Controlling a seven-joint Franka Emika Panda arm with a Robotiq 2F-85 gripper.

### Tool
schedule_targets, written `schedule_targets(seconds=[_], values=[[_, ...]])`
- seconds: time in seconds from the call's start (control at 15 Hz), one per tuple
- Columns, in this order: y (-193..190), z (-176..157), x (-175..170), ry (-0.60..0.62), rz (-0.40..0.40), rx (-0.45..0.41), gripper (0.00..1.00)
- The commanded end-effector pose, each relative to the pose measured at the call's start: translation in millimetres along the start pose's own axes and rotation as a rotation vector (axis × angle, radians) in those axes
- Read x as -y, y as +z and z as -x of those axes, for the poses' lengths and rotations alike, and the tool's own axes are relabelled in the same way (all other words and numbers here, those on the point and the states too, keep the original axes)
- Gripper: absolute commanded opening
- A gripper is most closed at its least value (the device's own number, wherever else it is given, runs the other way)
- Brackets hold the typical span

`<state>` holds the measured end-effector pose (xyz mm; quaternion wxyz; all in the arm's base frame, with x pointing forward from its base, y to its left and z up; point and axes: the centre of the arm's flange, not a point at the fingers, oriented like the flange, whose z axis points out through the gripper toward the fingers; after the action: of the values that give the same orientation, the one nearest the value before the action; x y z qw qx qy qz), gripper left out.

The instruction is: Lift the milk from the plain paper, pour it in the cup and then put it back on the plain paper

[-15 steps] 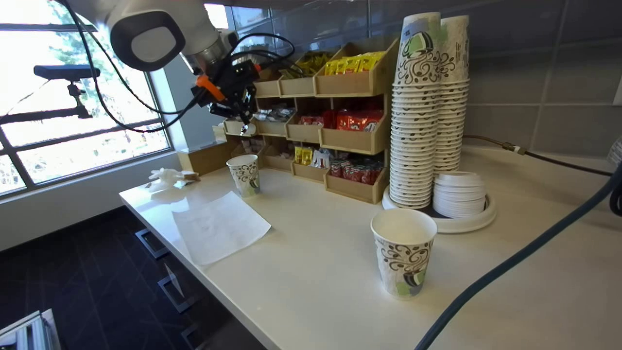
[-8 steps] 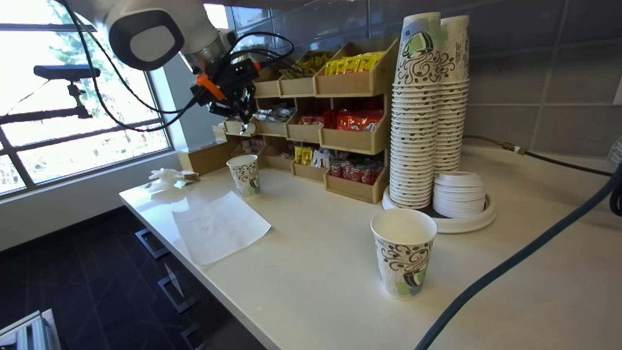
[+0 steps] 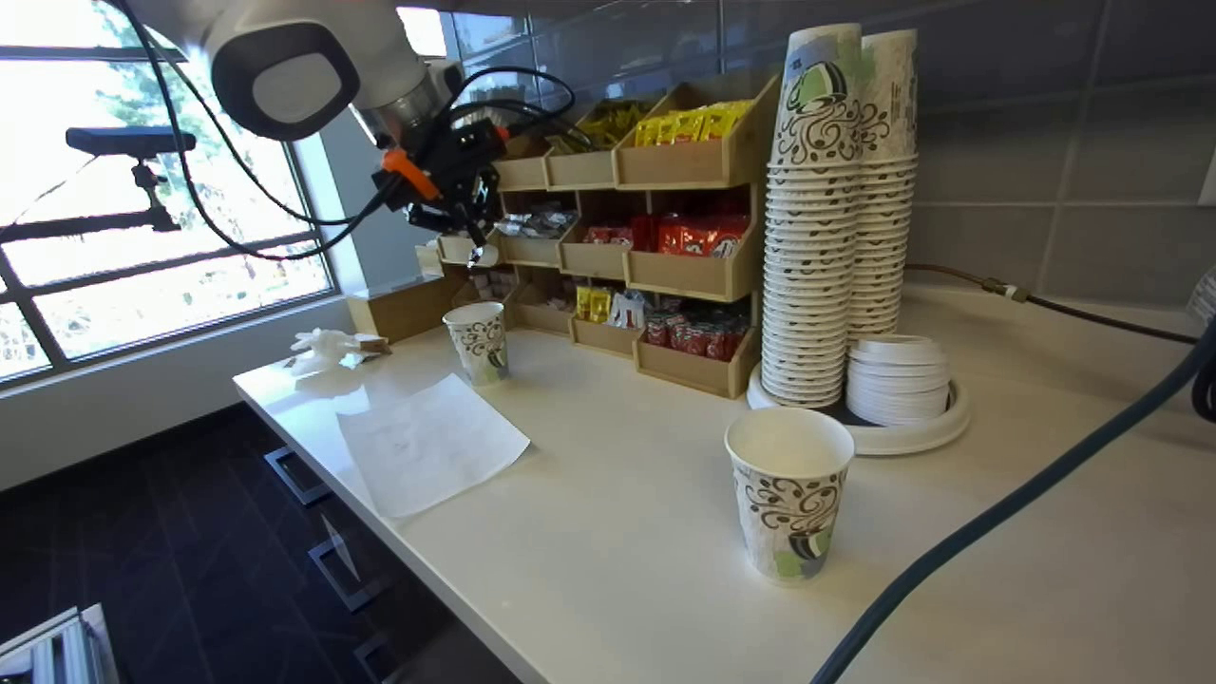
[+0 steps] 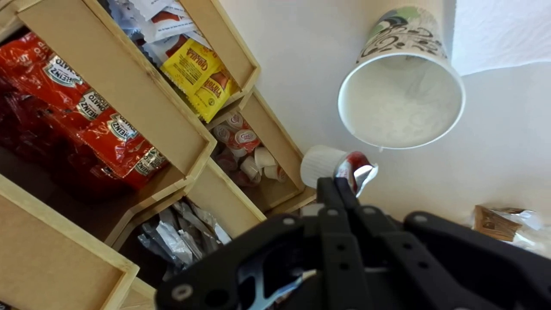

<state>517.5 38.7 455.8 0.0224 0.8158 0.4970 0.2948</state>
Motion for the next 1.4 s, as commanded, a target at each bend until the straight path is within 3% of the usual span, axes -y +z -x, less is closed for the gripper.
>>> schedule_targets(seconds=[0.0,0.8,1.33], values=[[-9,7,9,-0.002,-0.031,-0.018,0.0],[-12,18,1,0.087,-0.086,-0.026,0.0],[-13,32,-9,0.255,-0.167,-0.017,0.0]])
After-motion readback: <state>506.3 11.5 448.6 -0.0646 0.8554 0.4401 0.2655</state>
